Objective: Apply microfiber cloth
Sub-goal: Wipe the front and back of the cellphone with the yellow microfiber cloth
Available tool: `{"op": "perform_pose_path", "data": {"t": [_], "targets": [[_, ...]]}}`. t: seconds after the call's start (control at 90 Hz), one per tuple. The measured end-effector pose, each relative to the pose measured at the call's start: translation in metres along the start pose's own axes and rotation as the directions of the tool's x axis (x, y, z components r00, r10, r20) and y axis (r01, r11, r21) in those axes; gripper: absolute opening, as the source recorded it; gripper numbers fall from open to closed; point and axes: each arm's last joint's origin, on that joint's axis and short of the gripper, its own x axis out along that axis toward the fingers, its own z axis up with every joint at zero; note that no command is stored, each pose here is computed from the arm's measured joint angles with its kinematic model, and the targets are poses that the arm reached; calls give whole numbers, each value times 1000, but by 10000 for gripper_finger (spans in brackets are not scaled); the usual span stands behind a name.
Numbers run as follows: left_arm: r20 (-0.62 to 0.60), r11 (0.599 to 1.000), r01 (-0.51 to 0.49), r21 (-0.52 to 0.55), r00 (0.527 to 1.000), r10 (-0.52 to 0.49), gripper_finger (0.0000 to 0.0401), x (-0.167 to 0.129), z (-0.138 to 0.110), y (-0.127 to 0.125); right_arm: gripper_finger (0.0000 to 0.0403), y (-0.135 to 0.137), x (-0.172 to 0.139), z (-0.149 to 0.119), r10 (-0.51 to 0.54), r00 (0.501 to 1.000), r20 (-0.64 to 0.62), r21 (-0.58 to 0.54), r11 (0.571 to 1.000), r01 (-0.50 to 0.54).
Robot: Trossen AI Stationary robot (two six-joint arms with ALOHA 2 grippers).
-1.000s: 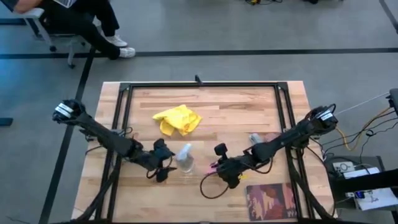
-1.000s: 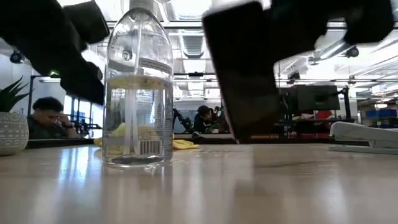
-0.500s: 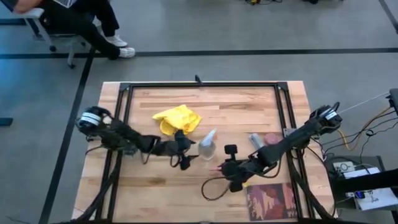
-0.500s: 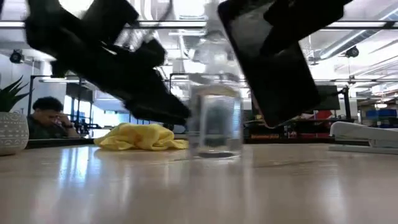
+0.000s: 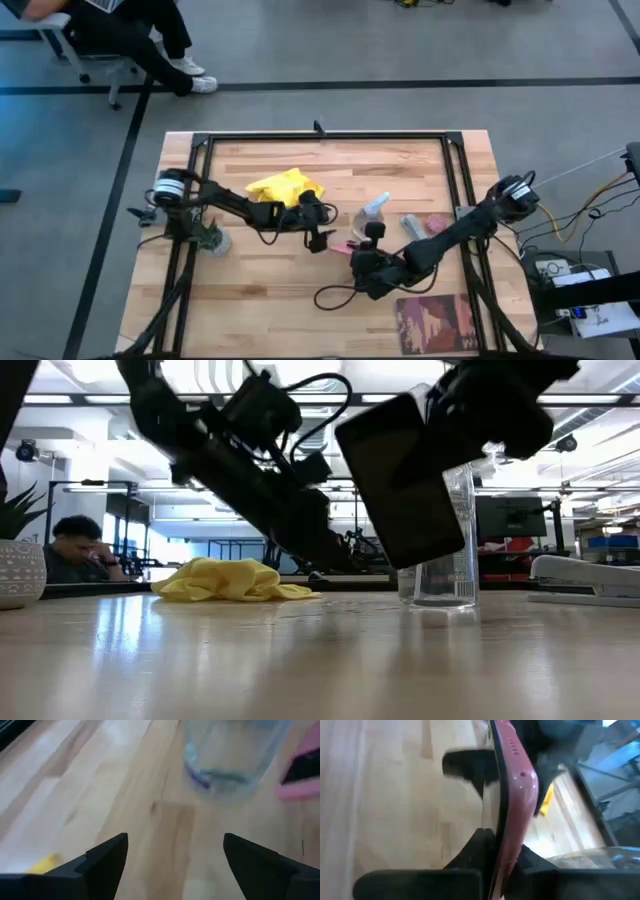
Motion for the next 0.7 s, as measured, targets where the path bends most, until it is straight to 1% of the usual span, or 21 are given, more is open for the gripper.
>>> {"op": "perform_pose_path", "data": {"t": [0.156,0.222,0.267,0.311,0.378,0.433,0.522,0.611,0.7], "targets": [[-177,998,-53,46,982,61,310,-39,-4,12,3,0,15,-7,-95,995,-30,-22,995,94],[-222,995,-81,59,971,93,310,-56,-10,18,3,-1,23,-9,-118,992,-47,-25,993,117],[-231,994,-95,59,967,106,310,-66,-13,24,3,-2,28,-11,-121,991,-63,-30,992,120],[-221,991,-125,55,966,134,310,-74,-18,30,3,-3,32,-12,-133,989,-71,-31,991,131],[-176,982,-189,24,966,191,310,-82,-25,41,3,-4,37,-13,-140,987,-81,-29,990,138],[-99,973,-226,-43,970,221,310,-86,-28,52,3,-5,40,-13,-143,986,-85,-21,990,142],[-32,953,-272,-132,962,270,310,-85,-43,68,3,-5,44,-11,-146,987,-71,3,989,146],[-8,933,-312,-181,949,315,310,-82,-62,81,3,-5,45,-7,-139,989,-47,16,990,140],[-24,915,-348,-205,936,351,310,-74,-83,91,3,-4,44,-4,-133,991,-26,19,991,134]]}}
